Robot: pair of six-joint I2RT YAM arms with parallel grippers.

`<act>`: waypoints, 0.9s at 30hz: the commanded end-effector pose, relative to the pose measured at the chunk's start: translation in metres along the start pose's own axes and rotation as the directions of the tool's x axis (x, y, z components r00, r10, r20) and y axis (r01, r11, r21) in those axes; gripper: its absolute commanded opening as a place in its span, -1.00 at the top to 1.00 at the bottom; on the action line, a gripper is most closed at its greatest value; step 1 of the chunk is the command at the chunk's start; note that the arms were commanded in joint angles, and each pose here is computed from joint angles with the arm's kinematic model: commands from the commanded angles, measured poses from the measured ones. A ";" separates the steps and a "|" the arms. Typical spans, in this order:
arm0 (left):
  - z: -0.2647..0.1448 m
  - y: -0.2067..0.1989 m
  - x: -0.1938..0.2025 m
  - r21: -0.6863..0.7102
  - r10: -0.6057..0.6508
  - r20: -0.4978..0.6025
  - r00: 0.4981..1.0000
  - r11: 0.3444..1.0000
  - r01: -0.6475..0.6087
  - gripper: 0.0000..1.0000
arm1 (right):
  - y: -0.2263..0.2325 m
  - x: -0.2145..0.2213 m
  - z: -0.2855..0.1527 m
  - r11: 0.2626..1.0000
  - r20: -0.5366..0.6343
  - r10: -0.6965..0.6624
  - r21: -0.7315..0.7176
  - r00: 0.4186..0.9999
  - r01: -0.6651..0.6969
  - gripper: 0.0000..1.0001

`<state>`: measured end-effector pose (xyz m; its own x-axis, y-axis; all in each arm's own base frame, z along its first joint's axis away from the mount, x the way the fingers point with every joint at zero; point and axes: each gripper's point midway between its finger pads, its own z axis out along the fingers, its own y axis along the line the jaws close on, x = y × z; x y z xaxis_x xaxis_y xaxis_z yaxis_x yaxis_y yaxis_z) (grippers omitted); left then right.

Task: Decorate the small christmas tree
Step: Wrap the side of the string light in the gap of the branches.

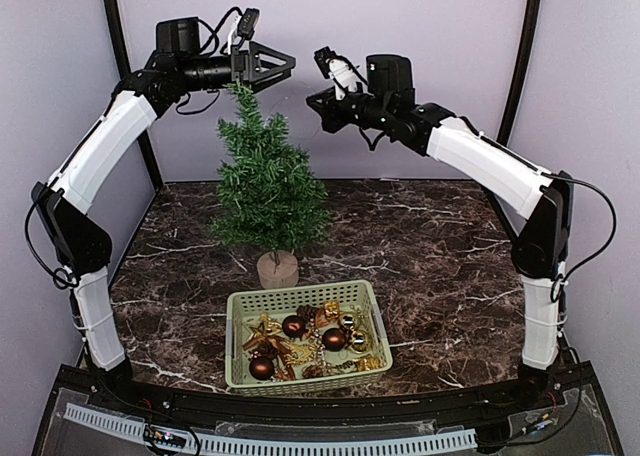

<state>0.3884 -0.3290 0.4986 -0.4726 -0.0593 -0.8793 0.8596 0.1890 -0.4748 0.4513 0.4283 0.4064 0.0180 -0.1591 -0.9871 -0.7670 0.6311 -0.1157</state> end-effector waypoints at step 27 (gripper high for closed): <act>0.003 0.004 -0.011 -0.046 0.101 0.035 0.994 0.994 -0.100 1.00 | -0.010 -0.041 -0.048 0.990 0.166 -0.017 0.141 0.986 -0.006 0.11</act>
<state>0.4181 -0.3439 0.4510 -0.5338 -0.0137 -0.8455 0.8121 0.2702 -0.5171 0.4392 0.4198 0.4007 0.0651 -0.1858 -0.9804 -0.7103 0.6815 -0.1763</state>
